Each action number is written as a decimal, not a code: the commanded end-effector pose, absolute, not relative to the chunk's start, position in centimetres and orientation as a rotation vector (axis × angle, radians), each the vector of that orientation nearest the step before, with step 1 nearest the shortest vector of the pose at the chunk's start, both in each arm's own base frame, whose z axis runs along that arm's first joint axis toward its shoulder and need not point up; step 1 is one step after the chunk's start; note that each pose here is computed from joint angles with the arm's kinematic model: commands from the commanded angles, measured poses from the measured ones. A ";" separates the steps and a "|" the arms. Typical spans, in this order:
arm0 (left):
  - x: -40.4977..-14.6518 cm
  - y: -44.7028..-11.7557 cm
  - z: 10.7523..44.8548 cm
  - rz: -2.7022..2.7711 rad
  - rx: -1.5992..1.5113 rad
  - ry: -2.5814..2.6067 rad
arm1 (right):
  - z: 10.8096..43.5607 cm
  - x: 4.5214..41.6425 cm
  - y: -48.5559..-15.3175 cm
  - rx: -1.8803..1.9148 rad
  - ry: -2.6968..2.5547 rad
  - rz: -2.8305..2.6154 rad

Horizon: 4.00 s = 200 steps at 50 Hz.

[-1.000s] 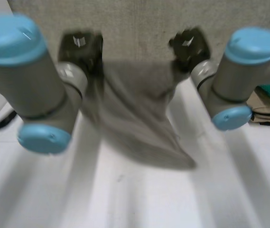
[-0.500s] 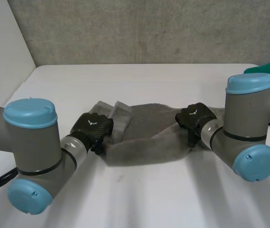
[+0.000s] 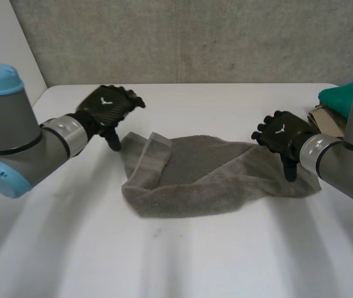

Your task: Fold the laundry.

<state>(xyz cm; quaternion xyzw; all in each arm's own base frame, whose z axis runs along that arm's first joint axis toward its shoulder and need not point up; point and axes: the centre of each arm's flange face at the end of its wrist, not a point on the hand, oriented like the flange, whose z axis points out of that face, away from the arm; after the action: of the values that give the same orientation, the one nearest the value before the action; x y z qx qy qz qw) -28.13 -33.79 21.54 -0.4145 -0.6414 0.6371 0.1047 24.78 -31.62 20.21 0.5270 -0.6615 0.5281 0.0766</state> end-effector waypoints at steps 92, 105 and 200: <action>-33.5 -37.2 11.0 1.904 -1.842 -1.416 | 22.5 22.2 -33.6 1.458 -2.139 1.644; -33.6 -41.7 17.0 2.342 -1.657 -1.414 | 24.3 24.0 -40.1 1.145 -1.883 1.914; -14.0 -33.8 16.9 1.851 -1.132 -2.290 | 18.5 20.5 -31.0 1.223 -2.481 1.437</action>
<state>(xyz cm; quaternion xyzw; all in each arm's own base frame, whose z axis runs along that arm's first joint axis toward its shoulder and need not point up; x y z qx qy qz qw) -13.91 -33.36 16.52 -0.3673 -0.7293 0.5771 -0.0104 21.34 -32.84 17.45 0.4255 -0.7982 0.4256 0.0241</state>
